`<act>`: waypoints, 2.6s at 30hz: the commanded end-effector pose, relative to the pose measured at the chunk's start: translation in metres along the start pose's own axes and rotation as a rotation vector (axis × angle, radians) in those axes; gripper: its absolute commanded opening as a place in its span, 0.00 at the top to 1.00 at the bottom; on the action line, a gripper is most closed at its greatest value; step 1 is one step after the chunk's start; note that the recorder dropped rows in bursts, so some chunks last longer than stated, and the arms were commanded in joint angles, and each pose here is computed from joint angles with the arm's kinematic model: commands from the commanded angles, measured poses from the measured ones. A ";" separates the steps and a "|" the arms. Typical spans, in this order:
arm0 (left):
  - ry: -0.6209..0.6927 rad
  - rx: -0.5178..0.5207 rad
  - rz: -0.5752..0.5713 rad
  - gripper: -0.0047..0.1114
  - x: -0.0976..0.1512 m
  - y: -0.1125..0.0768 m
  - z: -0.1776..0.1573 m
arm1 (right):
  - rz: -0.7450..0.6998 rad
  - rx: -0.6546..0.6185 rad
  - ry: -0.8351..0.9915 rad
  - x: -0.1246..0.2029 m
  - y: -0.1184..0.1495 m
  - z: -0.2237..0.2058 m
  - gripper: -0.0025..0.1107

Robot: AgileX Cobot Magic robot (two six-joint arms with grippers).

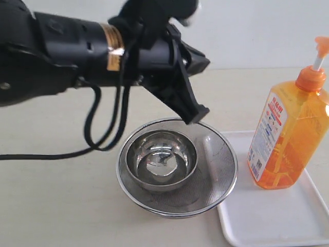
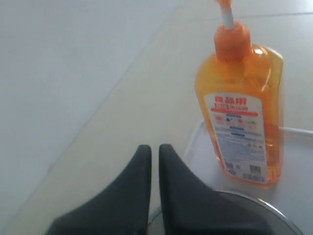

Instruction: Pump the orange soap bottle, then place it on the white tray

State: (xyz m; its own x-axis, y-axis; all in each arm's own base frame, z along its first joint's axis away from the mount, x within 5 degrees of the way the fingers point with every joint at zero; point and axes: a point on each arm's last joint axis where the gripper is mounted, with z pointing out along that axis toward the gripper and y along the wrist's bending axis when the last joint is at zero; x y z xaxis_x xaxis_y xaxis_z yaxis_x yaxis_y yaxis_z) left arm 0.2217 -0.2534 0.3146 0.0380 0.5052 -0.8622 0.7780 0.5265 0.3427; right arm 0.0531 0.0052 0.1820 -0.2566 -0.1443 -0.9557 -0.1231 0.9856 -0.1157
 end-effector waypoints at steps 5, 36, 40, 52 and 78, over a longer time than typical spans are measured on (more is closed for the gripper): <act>-0.113 -0.112 -0.171 0.92 -0.036 0.026 -0.102 | -0.016 0.004 -0.006 0.001 0.000 0.000 0.98; -0.437 -0.610 -0.470 0.92 0.142 -0.008 -0.239 | -0.016 0.004 -0.006 0.001 0.000 0.000 0.98; -0.488 -0.620 -0.452 0.92 0.142 -0.013 -0.246 | -0.016 0.004 -0.006 0.001 0.000 0.000 0.98; -0.320 -0.605 -0.511 0.92 0.190 -0.032 -0.228 | -0.016 0.004 -0.006 0.001 0.000 0.000 0.98; -0.091 -0.617 -0.533 0.92 0.224 -0.045 -0.225 | -0.010 0.002 -0.006 0.001 0.000 0.000 0.98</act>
State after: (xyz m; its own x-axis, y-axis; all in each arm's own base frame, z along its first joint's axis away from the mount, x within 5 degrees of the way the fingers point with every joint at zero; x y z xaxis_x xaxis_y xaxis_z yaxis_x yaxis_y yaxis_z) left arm 0.0547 -0.0121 0.1958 -0.1176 0.0073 -0.9930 0.2397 0.9706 -0.0213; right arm 0.0532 0.0052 0.1805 -0.2610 -0.1446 -0.9544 -0.1236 0.9856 -0.1155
